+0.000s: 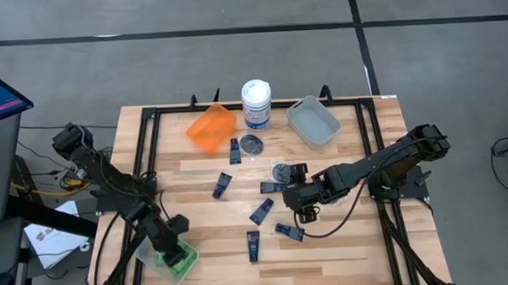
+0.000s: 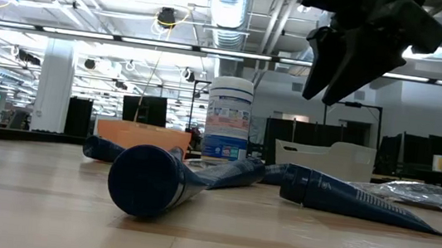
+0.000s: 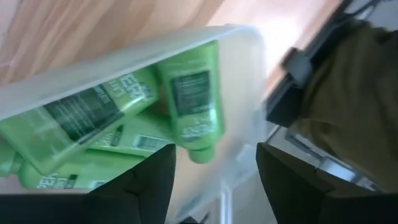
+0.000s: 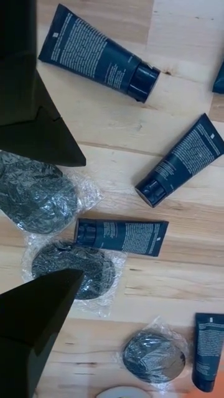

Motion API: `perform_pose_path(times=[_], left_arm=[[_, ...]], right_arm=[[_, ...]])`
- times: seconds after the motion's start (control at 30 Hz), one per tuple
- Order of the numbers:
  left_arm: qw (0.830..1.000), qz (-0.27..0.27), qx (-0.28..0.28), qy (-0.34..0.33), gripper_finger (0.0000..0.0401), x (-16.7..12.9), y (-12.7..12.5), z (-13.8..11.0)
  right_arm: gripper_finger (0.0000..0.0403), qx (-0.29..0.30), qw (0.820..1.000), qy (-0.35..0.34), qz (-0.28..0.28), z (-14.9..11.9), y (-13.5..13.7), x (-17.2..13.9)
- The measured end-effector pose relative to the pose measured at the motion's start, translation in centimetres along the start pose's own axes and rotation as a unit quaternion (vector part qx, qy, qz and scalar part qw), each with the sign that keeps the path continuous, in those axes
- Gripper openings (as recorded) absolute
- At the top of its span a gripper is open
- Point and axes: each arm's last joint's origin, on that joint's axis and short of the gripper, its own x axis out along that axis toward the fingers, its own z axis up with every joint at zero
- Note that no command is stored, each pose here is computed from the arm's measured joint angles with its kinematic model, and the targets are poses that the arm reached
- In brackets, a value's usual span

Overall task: Pick & Place Travel size toiletries
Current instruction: Put the hair brush into the orange bin

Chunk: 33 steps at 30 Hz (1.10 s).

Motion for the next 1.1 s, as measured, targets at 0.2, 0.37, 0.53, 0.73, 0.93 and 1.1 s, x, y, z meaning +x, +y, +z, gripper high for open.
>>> perform_pose_path(times=[0.2, 0.37, 0.53, 0.73, 0.93, 1.1], left_arm=[[0.994, -0.074, 0.013, -0.077, 0.0195, -3.5, 0.0, 1.0], [0.957, -0.117, 0.105, -0.244, 0.0148, -7.5, 0.6, 2.0], [0.88, -0.116, 0.219, -0.404, 0.0082, -12.1, 2.2, 2.2], [0.78, -0.097, 0.315, -0.532, 0.0007, -16.9, 5.1, 1.0], [0.724, -0.099, 0.355, -0.583, 0.0002, -19.2, 7.7, -0.5], [0.713, -0.089, 0.371, -0.588, 0.0001, -19.6, 9.0, -0.9]], right_arm=[[0.0276, -0.033, 0.999, -0.005, 0.0, -0.1, -0.1, -0.6], [0.0276, -0.04, 0.998, -0.043, 0.001, -0.3, -1.0, -3.2], [0.0276, -0.016, 0.993, -0.119, -0.002, -1.1, -3.0, -7.9], [0.0276, 0.033, 0.977, -0.211, -0.007, -3.3, -5.5, -13.4], [0.0276, 0.05, 0.967, -0.251, -0.009, -5.6, -6.6, -16.3], [0.0276, 0.075, 0.959, -0.273, -0.012, -9.3, -6.7, -15.4]])
